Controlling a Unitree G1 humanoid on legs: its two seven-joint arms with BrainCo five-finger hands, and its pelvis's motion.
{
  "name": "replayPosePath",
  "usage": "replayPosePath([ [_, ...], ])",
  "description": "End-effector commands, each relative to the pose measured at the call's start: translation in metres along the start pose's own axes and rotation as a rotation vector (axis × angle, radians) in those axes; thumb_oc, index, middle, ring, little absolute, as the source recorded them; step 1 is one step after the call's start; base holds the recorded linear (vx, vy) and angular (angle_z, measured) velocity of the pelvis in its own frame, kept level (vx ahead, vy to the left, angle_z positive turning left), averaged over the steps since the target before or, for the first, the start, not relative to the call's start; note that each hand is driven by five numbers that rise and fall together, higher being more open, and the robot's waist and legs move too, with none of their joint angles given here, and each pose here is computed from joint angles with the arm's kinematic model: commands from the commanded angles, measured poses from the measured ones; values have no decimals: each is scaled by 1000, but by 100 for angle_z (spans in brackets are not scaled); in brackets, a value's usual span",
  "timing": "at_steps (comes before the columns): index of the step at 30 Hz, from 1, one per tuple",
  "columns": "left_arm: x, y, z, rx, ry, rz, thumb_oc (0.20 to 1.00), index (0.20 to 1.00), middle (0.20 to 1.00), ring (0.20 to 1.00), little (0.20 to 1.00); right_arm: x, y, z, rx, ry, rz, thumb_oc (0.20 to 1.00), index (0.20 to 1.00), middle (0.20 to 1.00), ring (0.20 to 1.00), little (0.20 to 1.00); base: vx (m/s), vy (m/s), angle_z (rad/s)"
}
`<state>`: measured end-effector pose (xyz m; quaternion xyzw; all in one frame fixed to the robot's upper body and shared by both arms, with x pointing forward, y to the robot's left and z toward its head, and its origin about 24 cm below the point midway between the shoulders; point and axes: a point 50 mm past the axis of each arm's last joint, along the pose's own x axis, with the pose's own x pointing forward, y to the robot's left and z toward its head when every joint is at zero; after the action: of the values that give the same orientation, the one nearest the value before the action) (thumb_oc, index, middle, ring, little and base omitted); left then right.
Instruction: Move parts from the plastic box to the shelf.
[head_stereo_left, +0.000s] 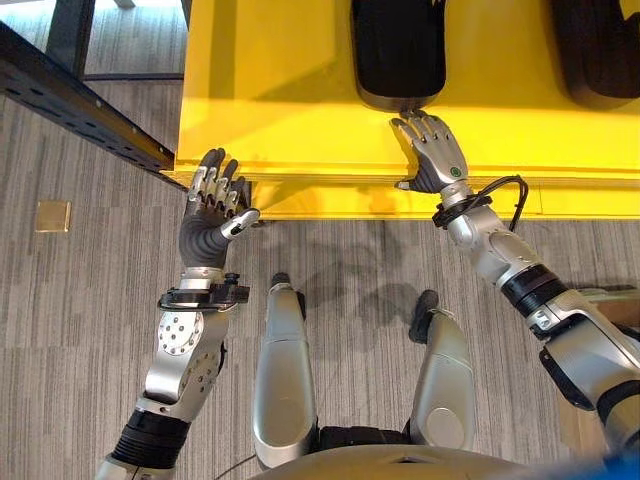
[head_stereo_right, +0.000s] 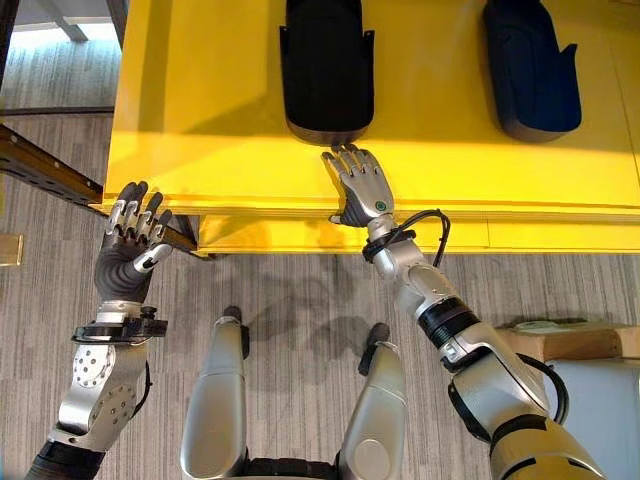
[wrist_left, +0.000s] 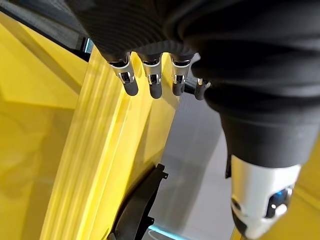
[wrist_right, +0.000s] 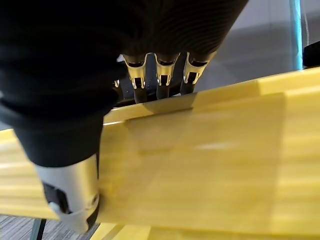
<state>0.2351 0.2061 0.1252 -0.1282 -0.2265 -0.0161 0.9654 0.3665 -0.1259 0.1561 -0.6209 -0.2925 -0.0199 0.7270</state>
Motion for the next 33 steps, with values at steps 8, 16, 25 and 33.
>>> replayPosePath([
  [8, -3, -10, 22, -24, -119, -65, 1000, 1000, 1000, 1000, 1000, 28, -9, 14, 66, -4, -51, 1000, 1000, 1000, 1000, 1000, 0, 0, 0],
  [16, -4, -8, 21, -20, -116, -54, 1000, 1000, 1000, 1000, 1000, 22, -9, 11, 86, 0, -57, 1000, 1000, 1000, 1000, 1000, 0, 0, 0],
  [25, -5, -5, 17, -2, -107, 6, 1000, 1000, 1000, 1000, 1000, -65, 30, 12, 375, 73, 63, 1000, 1000, 1000, 1000, 1000, 0, -4, 2],
  [33, -12, 1, 6, 21, -36, -2, 1000, 1000, 1000, 1000, 1000, -109, 4, 8, 634, 72, 40, 1000, 1000, 1000, 1000, 1000, 73, -74, -20],
])
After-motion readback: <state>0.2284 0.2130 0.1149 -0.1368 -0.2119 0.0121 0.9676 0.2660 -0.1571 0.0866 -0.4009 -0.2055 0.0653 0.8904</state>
